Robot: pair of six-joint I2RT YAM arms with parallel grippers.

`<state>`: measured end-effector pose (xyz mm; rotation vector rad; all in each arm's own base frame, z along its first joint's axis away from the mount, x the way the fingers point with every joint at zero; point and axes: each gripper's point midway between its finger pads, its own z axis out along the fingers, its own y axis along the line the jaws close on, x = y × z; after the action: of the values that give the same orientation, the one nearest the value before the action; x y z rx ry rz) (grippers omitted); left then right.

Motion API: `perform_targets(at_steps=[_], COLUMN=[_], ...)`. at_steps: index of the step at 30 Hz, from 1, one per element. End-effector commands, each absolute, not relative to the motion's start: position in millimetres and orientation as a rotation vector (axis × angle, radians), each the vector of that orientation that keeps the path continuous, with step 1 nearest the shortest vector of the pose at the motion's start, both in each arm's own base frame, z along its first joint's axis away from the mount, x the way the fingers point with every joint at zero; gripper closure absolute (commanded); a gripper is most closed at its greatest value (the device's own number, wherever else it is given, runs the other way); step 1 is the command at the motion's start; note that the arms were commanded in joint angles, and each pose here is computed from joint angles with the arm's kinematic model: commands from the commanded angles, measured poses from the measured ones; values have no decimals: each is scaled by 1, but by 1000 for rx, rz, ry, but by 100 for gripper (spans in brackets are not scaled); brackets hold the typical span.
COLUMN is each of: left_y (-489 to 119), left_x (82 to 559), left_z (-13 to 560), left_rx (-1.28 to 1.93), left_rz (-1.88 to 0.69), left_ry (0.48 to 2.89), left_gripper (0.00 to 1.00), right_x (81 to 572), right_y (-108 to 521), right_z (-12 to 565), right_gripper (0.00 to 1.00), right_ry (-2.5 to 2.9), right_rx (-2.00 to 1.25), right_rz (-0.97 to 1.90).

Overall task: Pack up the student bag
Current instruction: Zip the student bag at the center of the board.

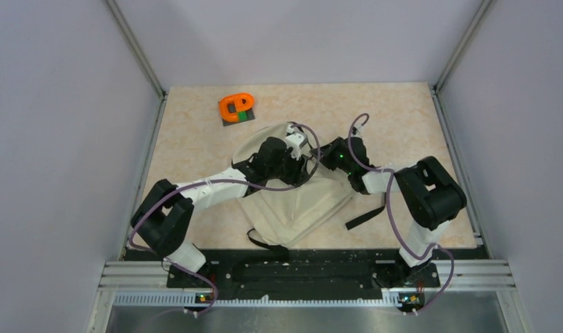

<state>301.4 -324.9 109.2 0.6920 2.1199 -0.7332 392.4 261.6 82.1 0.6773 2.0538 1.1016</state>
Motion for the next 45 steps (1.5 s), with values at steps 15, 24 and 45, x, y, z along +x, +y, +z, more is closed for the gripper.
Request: perform_targets(at_steps=[15, 24, 45], left_y=[-239, -236, -238], left_x=[286, 273, 291], left_z=[144, 116, 159], left_rx=[275, 242, 274], left_rz=[-506, -566, -566], left_ry=[2206, 2228, 2027], left_gripper=[18, 40, 35], right_x=[368, 346, 338], right_y=[306, 328, 344], right_z=[188, 201, 203], right_gripper=[100, 100, 100], right_ry=[1729, 1709, 1802], right_rx=[-22, -165, -261], right_rz=[1103, 1048, 772])
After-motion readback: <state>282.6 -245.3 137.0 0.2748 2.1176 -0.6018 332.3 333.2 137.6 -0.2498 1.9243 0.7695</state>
